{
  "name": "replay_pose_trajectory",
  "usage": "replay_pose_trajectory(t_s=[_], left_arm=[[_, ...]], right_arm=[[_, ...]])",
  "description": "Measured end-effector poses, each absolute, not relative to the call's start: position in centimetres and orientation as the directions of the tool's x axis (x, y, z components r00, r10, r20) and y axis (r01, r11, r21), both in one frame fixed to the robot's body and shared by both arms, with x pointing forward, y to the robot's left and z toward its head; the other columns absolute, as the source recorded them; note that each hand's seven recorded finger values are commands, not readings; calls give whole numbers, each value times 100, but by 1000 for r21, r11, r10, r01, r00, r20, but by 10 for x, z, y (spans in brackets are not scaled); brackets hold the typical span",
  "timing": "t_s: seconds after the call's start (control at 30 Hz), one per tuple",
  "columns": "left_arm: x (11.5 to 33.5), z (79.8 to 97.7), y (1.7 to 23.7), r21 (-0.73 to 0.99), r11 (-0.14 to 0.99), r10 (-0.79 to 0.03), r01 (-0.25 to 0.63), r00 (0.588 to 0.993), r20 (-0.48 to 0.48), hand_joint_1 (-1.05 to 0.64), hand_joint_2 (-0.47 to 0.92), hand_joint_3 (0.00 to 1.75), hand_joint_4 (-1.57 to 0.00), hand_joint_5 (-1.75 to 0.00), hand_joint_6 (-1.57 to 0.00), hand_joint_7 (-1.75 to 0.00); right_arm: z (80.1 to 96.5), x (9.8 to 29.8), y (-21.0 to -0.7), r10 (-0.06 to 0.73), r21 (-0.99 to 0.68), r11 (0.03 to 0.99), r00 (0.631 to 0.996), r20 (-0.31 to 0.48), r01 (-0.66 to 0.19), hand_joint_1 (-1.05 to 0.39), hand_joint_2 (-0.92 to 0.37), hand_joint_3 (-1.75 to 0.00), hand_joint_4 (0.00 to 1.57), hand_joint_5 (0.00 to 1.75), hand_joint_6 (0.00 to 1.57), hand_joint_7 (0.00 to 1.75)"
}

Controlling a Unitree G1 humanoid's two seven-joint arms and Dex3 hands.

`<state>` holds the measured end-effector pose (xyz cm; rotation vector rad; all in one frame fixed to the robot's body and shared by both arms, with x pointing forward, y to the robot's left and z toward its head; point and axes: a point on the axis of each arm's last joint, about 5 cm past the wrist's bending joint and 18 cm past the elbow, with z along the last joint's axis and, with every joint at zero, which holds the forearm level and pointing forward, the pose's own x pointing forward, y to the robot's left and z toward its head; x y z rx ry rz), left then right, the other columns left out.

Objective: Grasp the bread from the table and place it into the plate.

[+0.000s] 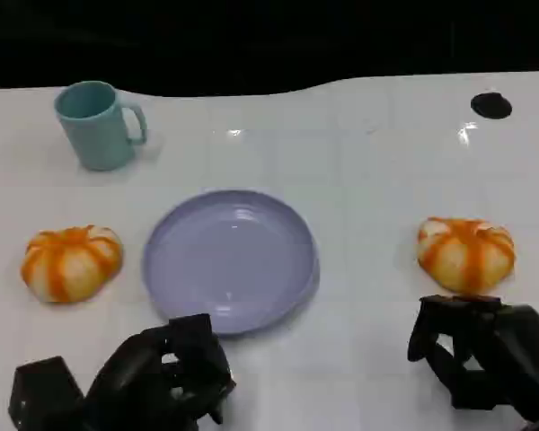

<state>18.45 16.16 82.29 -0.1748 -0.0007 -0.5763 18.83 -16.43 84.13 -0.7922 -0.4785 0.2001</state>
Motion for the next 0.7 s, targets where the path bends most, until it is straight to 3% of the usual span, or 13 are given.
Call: replay_pose_trajectory(t_s=[0.7], left_arm=[[185,823,162,-167,821,-546,546,836,48,-52,70,55,-80,-175,-78,-138]], right_arm=[[841,189,-165,347,-724,689,877,333,2,-25,-43,-115,86,175,81,141]])
